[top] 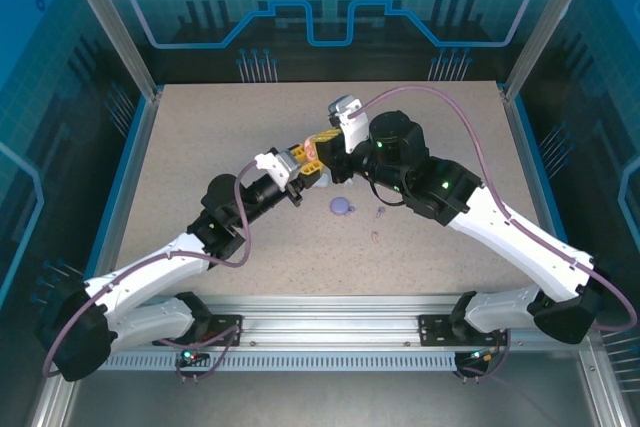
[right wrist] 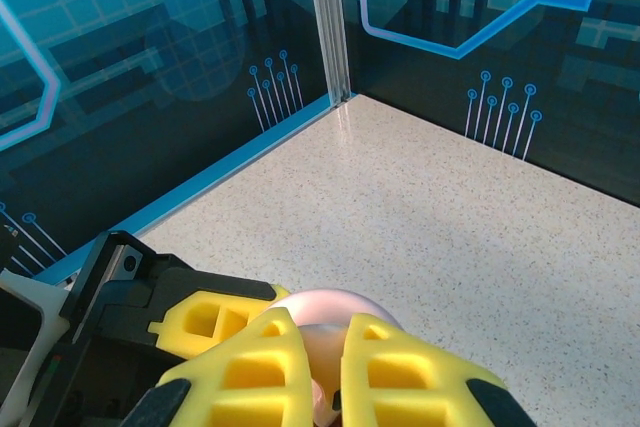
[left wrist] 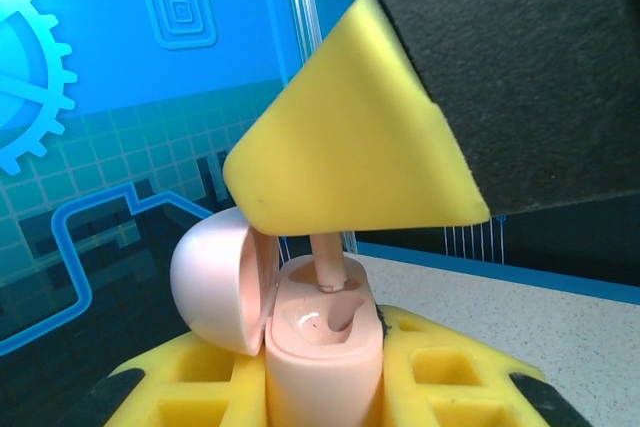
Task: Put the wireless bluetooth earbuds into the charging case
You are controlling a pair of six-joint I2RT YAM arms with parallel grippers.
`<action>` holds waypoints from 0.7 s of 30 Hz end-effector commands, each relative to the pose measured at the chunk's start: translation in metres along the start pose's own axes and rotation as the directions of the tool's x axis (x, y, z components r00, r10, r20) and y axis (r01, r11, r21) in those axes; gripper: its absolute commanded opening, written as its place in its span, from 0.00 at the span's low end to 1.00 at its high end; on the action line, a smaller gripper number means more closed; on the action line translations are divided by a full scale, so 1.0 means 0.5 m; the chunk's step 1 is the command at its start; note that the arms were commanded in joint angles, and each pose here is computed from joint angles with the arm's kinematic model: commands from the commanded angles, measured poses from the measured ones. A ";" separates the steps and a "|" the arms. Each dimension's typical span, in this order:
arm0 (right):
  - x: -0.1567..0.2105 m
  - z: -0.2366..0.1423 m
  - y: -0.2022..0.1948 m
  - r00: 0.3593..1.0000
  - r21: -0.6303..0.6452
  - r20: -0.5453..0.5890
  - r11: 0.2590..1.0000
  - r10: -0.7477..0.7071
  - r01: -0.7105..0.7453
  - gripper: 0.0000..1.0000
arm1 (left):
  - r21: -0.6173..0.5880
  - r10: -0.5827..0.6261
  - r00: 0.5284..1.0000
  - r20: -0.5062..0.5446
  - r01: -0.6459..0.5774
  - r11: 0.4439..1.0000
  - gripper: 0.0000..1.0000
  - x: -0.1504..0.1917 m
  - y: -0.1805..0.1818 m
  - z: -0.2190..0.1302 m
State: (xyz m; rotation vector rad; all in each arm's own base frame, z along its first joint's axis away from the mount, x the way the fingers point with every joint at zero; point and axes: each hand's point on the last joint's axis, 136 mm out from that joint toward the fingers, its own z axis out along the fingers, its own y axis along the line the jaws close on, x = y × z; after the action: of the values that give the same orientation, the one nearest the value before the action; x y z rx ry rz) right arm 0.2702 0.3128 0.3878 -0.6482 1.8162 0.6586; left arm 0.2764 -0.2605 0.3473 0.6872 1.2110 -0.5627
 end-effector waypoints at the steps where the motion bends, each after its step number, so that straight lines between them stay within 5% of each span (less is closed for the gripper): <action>1: -0.004 0.006 -0.009 1.000 0.002 0.012 1.000 0.023 -0.023 0.09 | 0.017 -0.006 0.996 0.086 0.004 1.000 0.00 -0.064 -0.004 -0.006; 21: 0.024 -0.013 0.002 0.999 -0.037 -0.022 0.999 0.039 -0.040 0.07 | 0.012 0.006 0.996 0.084 -0.007 1.000 0.00 -0.066 -0.002 -0.004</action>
State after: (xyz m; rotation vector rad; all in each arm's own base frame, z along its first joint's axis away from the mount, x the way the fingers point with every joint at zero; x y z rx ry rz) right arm 0.2642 0.3141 0.3782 -0.6619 1.8378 0.7062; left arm 0.2756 -0.2614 0.3433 0.6998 1.2257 -0.5665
